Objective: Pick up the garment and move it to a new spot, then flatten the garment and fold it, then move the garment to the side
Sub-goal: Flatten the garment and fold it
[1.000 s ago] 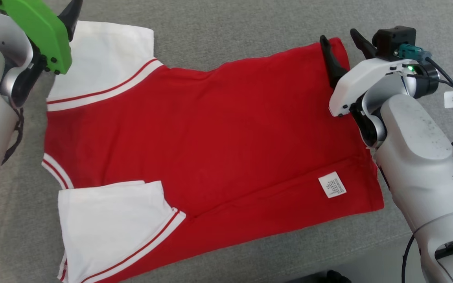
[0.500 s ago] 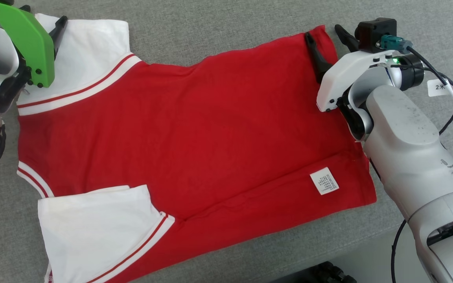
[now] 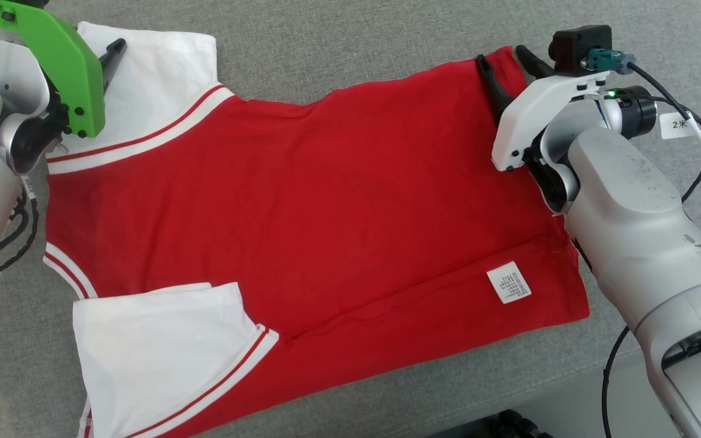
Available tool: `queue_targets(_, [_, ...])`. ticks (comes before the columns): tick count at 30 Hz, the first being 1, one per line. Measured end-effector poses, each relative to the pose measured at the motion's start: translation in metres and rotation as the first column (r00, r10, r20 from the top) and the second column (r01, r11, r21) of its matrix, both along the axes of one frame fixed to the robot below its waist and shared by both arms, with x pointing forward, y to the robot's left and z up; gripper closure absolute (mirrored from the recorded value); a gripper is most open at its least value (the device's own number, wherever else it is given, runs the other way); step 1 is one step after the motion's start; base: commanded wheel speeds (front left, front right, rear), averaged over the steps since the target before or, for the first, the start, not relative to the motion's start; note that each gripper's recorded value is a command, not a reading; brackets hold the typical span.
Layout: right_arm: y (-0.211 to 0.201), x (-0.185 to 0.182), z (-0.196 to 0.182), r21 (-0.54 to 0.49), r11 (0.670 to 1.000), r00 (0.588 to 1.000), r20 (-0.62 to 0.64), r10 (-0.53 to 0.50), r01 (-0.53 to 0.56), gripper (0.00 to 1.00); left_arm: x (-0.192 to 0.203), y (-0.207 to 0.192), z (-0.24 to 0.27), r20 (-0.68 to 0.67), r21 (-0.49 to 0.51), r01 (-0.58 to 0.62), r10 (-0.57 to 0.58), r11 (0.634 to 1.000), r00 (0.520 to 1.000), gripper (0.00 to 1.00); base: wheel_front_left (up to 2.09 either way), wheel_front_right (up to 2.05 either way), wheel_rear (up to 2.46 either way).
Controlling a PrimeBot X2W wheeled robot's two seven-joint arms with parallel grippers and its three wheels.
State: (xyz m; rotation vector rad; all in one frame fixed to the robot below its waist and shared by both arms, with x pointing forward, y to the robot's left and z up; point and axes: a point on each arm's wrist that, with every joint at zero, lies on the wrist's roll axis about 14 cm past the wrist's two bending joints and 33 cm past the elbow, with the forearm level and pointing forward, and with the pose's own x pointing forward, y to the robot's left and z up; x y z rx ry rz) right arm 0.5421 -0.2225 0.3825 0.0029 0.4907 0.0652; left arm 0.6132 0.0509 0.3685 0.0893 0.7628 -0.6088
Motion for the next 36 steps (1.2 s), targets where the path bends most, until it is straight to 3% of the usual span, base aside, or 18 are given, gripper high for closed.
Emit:
queue_targets(1, [0.001, 0.0, 0.0, 0.004, 1.0, 1.0, -0.004, 0.0, 0.0, 1.0, 0.001, -0.002, 0.002, 0.008, -0.015, -0.004, 0.004, 1.0, 1.0, 1.0, 0.0, 0.0, 0.0])
queue_targets(17, [-0.006, 0.001, 0.042, -0.029, 0.999, 0.986, 0.164, 0.034, -0.03, 1.0, -0.004, -0.016, 0.076, 0.242, -0.256, -0.01, 0.074, 0.967, 0.968, 1.0, 0.0, 0.0, 0.0])
queue_targets(29, [-0.005, -0.016, 0.049, 0.005, 0.999, 0.973, 0.225, 0.039, -0.041, 1.0, -0.063, -0.011, 0.115, 0.351, -0.455, 0.03, 0.148, 0.89, 0.925, 1.0, 0.0, 0.0, 0.0])
queue_targets(36, [-0.005, -0.035, 0.062, 0.03, 0.999, 0.956, 0.293, 0.024, -0.034, 1.0, -0.109, 0.001, 0.121, 0.345, -0.511, -0.026, 0.233, 0.859, 0.909, 1.0, 0.0, 0.0, 0.0])
